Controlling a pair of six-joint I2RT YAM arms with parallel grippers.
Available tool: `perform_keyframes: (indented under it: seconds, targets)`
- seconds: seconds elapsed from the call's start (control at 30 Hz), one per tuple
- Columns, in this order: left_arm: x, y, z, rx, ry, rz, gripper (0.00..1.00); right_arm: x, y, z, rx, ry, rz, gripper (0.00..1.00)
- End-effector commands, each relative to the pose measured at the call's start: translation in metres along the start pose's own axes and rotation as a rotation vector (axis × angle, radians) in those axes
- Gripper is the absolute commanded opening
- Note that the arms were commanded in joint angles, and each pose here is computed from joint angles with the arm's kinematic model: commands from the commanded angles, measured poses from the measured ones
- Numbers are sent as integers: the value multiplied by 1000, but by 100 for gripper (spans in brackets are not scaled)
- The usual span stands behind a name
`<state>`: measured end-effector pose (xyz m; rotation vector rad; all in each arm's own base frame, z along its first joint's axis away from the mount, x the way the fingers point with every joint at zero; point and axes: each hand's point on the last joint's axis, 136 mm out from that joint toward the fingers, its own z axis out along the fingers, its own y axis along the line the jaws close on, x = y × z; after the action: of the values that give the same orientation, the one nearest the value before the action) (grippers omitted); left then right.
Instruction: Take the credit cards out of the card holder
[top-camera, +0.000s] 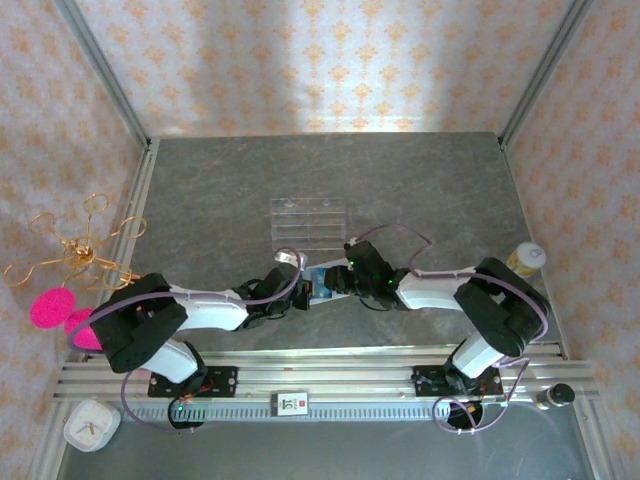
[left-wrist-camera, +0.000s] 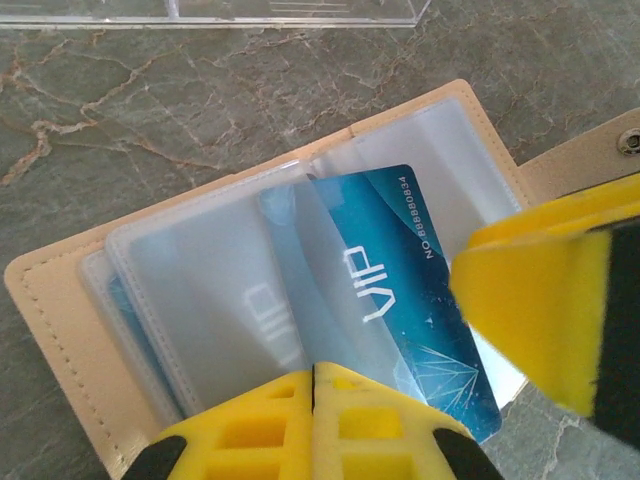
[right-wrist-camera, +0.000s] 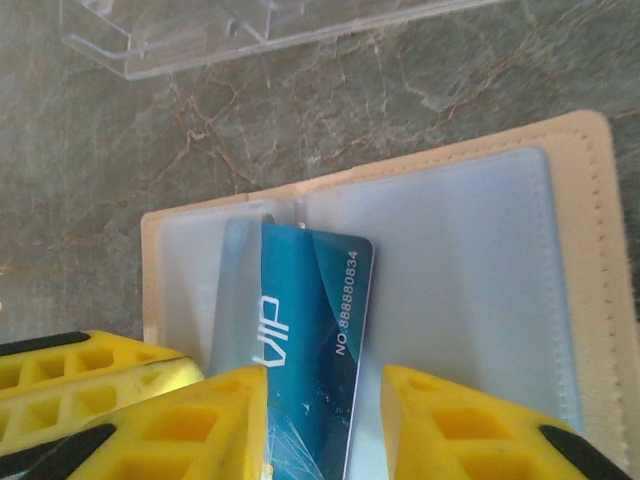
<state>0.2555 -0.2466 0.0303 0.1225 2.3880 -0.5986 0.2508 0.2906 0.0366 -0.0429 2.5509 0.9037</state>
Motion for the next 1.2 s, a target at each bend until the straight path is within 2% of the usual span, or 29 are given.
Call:
perform_keyframes:
  seconds: [0.0,0.17,0.37,0.57,0.7,0.77,0.87,1.03,1.17]
  targets:
    - [6,8,6,-36,13,16,0,2,7,5,-48,16,-14,34]
    - [13,16,11,-68,34,19,0,9,4,10,-57,42,6,29]
    - [19,20,10,-69,54,46,0,3,-16,2,22,-24,44,6]
    - [17,27,7,-70,55,51,0,-6,-47,-20,118,-107,83,0]
    - [11,22,7,-55,49,57,0,-12,-47,-34,125,-151,72,0]
    - [2,14,5,-33,31,53,0,-19,-38,-43,93,-182,37,0]
    - [-25,-12,-14,69,-50,44,0,-35,-12,-65,-2,-257,-54,0]
    - [-80,-53,-73,314,-254,8,22,-66,47,-116,-223,-419,-180,0]
    - [-111,-66,-111,437,-381,-42,27,-88,86,-155,-394,-543,-189,0]
